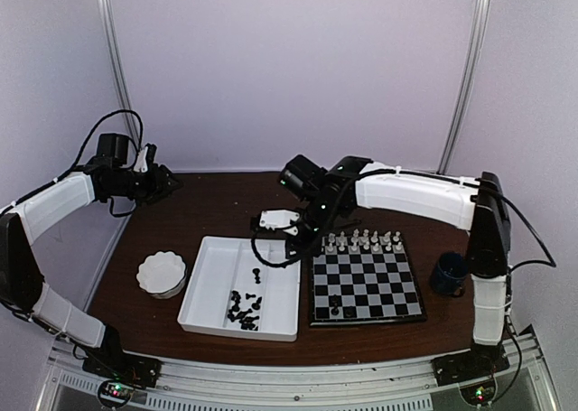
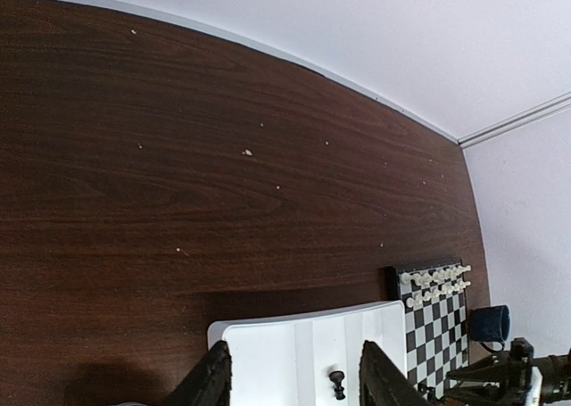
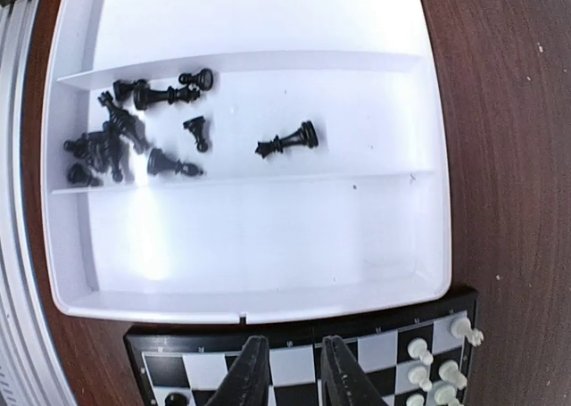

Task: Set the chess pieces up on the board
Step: Pick up the storage box.

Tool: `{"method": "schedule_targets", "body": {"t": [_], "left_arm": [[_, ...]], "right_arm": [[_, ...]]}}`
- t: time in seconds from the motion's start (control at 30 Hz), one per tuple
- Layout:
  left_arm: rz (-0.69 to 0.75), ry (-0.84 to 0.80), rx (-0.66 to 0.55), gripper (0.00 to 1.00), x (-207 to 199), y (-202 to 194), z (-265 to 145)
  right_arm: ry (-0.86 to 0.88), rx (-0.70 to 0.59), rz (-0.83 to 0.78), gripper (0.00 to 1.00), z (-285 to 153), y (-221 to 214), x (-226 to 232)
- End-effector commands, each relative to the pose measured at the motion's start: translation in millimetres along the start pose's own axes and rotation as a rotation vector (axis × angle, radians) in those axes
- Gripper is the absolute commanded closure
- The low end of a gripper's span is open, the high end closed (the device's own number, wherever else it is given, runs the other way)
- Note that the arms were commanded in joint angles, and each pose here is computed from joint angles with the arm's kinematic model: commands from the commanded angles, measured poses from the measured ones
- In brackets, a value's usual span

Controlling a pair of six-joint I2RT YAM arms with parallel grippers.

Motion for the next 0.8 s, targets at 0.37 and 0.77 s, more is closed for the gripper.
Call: {"method": "schedule_targets", "body": {"t": [0.37,0.77], "left_arm": [[0.042,-0.039,-0.046,0.51,-15,14,-11],[0.042,-0.054,-0.050,0.51,-18,14,-14]], "right_arm": [[0.147,0.026,-0.106,0.77,89,63,39],[0.244,0.044,-0.214,0.76,113,67,74]]}}
Point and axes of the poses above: each gripper's point midway between its finger pads, its own z axis out along the fingers, its own x axis along the line the jaws close on, y = z × x, the point moved 7 cm from there along -z, back along the fingers, and after that the axes turned 9 degrees about -z, right-handed, at the moved point
